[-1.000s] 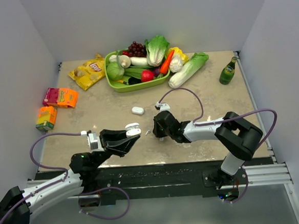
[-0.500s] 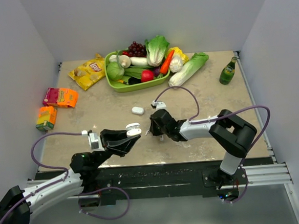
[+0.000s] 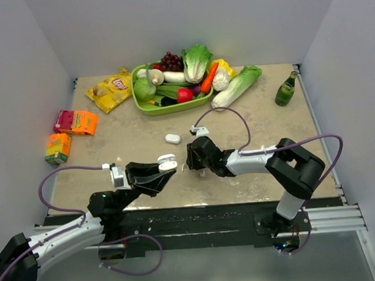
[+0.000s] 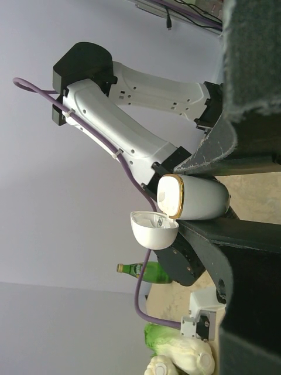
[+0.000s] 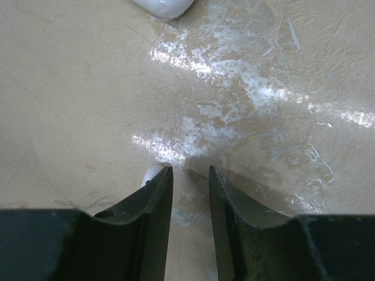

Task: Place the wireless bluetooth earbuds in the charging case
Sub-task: Pick up the earbud from the center of the board.

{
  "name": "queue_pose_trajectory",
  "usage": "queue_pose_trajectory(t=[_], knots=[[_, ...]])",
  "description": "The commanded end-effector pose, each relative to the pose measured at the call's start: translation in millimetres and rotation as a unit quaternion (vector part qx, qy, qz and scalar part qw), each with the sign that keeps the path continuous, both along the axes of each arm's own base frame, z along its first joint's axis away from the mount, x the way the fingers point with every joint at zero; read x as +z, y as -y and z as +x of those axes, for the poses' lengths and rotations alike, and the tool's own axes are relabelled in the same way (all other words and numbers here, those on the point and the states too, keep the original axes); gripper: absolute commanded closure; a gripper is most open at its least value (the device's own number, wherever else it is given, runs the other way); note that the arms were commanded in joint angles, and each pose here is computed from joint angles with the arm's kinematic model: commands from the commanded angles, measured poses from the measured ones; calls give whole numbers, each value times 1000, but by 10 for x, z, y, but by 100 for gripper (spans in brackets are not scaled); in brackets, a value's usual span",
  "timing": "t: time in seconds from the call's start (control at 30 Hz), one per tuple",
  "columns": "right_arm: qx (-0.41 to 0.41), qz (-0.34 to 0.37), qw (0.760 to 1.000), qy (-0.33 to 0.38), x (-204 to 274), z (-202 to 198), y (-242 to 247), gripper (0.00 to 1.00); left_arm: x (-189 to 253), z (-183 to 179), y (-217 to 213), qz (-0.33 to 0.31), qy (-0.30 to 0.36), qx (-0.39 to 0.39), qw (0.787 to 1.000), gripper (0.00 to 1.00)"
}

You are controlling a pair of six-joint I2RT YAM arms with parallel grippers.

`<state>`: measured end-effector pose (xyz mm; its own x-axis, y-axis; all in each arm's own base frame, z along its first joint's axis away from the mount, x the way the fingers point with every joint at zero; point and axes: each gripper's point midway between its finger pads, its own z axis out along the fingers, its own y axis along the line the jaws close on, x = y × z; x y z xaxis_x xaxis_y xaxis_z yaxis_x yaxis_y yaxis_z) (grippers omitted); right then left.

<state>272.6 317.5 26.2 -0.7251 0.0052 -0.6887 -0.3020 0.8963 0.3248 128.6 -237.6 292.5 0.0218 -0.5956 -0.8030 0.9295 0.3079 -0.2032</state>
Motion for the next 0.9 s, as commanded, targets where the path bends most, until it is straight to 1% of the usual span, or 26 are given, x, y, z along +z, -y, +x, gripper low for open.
queue_pose_trajectory(t=[0.0, 0.13, 0.23, 0.4, 0.5, 0.87], knots=[[-37, 31, 999, 25, 353, 98, 28, 64, -864, -30, -98, 57, -50, 10, 997, 100], [-20, 47, 999, 15, 435, 68, -127, 61, -851, -19, -118, 53, -50, 15, 997, 100], [-9, 40, 999, 17, 437, 39, -214, 60, -850, -24, -119, 52, -50, 14, 997, 100], [3, 19, 1000, 5, 288, 14, -263, 55, -853, -38, -119, 50, -52, 10, 997, 100], [8, 5, 1000, -2, 207, 9, -270, 53, -868, -42, -115, 52, -53, 8, 997, 100], [24, -18, 999, -17, 24, -29, -310, 54, -865, -46, -106, 53, -53, 6, 997, 100]])
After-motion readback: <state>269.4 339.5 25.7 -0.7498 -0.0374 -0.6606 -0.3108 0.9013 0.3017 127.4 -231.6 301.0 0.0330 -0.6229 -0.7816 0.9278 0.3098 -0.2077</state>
